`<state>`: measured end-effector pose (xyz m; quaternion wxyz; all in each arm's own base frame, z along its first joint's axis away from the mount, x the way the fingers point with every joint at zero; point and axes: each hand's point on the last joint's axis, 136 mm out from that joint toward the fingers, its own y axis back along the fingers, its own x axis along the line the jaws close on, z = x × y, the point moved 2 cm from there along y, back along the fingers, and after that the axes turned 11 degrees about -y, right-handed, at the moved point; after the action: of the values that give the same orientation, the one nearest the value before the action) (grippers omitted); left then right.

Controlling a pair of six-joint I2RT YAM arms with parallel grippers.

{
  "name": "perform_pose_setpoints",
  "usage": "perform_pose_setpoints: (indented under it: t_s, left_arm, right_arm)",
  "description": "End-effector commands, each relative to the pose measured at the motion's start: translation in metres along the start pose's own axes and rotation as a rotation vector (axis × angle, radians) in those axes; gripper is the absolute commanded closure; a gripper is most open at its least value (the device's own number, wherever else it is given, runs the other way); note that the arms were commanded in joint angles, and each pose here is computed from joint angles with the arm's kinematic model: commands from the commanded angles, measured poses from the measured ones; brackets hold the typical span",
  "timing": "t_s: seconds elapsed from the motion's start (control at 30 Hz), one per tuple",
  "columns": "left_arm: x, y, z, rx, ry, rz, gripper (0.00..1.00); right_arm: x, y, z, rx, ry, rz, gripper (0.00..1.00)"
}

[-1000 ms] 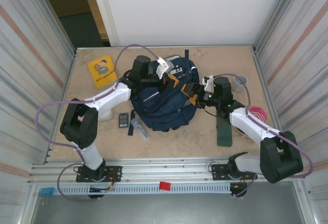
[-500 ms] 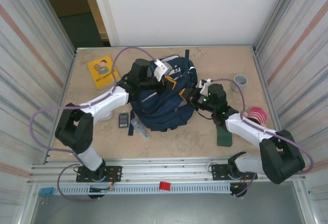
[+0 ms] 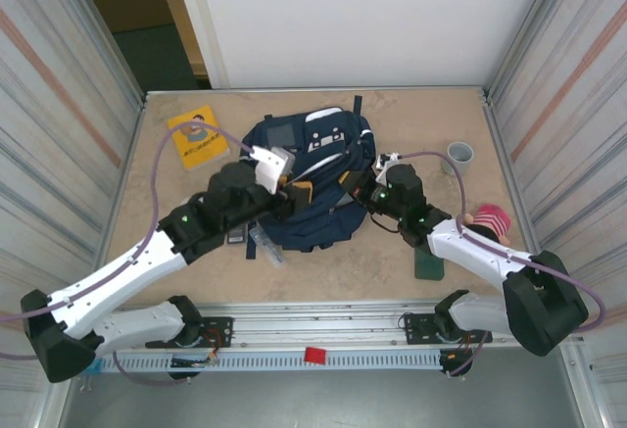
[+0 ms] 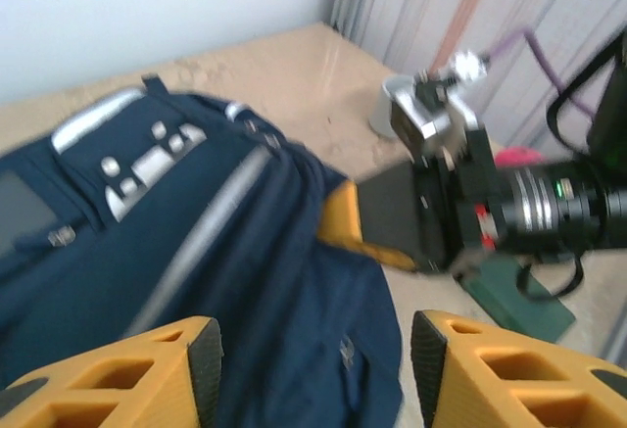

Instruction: Pack the student bag

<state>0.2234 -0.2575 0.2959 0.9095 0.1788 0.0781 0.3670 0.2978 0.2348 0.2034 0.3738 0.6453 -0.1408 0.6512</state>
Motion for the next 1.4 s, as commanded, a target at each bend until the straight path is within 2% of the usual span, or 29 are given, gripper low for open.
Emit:
perform_pose_setpoints:
  t_s: [0.0, 0.13, 0.3, 0.47, 0.63, 0.77, 0.97, 1.07, 1.2, 1.27, 1.37]
  left_arm:
    - [-0.004, -0.012, -0.045, 0.156, 0.050, 0.118, 0.45]
    - [-0.014, -0.034, -0.060, 0.265, 0.066, 0.186, 0.46]
    - [-0.025, -0.057, -0.067, 0.348, 0.091, 0.210, 0.46]
    - [-0.024, -0.068, -0.073, 0.369, 0.093, 0.276, 0.46]
    - [-0.038, -0.075, -0.067, 0.366, 0.103, 0.218, 0.44]
    - [-0.033, -0.071, -0.071, 0.362, 0.106, 0.301, 0.45]
    - [-0.021, -0.070, -0.084, 0.440, 0.103, 0.447, 0.47]
    - [-0.018, -0.070, -0.087, 0.462, 0.088, 0.490, 0.57]
    - [-0.020, -0.070, -0.082, 0.447, 0.066, 0.456, 0.87]
    - [-0.026, -0.071, -0.080, 0.424, 0.079, 0.394, 0.98]
    - [-0.032, -0.073, -0.080, 0.378, 0.171, 0.271, 1.00]
  right_arm:
    - [0.062, 0.012, 0.011, -0.076, 0.091, 0.158, 1.00]
    - [0.071, 0.010, 0.008, -0.056, 0.093, 0.165, 1.00]
    - [0.080, 0.010, 0.007, -0.049, 0.086, 0.184, 1.00]
    - [0.087, 0.014, 0.007, -0.049, 0.086, 0.196, 1.00]
    - [0.086, 0.011, 0.007, -0.048, 0.074, 0.179, 0.99]
    - [0.082, 0.006, 0.008, -0.043, -0.031, 0.168, 0.99]
    - [0.090, 0.007, -0.001, -0.016, -0.026, 0.144, 1.00]
    - [0.093, 0.009, -0.004, -0.018, -0.004, 0.124, 1.00]
    - [0.091, 0.010, -0.004, -0.012, 0.034, 0.086, 1.00]
    - [0.090, 0.009, -0.004, -0.006, 0.068, 0.071, 1.00]
    - [0.089, 0.008, -0.003, 0.008, 0.074, 0.066, 1.00]
